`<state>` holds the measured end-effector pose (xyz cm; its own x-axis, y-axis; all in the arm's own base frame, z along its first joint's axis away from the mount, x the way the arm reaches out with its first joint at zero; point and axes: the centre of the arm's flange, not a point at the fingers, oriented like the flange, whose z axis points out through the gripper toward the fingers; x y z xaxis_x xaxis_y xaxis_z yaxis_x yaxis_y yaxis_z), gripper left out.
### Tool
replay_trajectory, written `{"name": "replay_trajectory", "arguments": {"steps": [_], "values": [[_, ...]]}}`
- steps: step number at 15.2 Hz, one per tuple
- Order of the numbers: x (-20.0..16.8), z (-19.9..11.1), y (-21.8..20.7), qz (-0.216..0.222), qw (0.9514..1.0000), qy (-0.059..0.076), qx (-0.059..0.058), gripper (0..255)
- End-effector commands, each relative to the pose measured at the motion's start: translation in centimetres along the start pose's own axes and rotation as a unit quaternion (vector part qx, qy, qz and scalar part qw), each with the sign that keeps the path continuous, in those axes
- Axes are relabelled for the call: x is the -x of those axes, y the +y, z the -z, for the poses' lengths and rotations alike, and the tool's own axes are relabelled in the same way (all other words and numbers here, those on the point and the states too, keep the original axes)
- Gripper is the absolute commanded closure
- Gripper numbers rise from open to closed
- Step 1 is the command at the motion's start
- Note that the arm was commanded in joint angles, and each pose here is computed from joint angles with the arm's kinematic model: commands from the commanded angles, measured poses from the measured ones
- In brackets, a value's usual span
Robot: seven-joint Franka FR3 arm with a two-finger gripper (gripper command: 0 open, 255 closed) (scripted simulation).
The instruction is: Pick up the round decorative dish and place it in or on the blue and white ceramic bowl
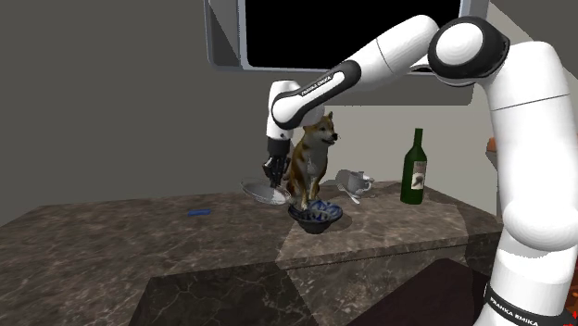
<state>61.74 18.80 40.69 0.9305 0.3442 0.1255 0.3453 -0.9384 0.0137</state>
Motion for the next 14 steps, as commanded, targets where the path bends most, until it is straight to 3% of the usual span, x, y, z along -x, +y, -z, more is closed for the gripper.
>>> {"name": "replay_trajectory", "arguments": {"steps": [1,7,14], "values": [[-0.1,1.1,0.0,0.0,1.0,0.0,0.0,255],[-0.5,4.1,0.0,0.0,1.0,0.0,0.0,255],[5.8,6.2,6.5,0.0,1.0,0.0,0.0,255]]}}
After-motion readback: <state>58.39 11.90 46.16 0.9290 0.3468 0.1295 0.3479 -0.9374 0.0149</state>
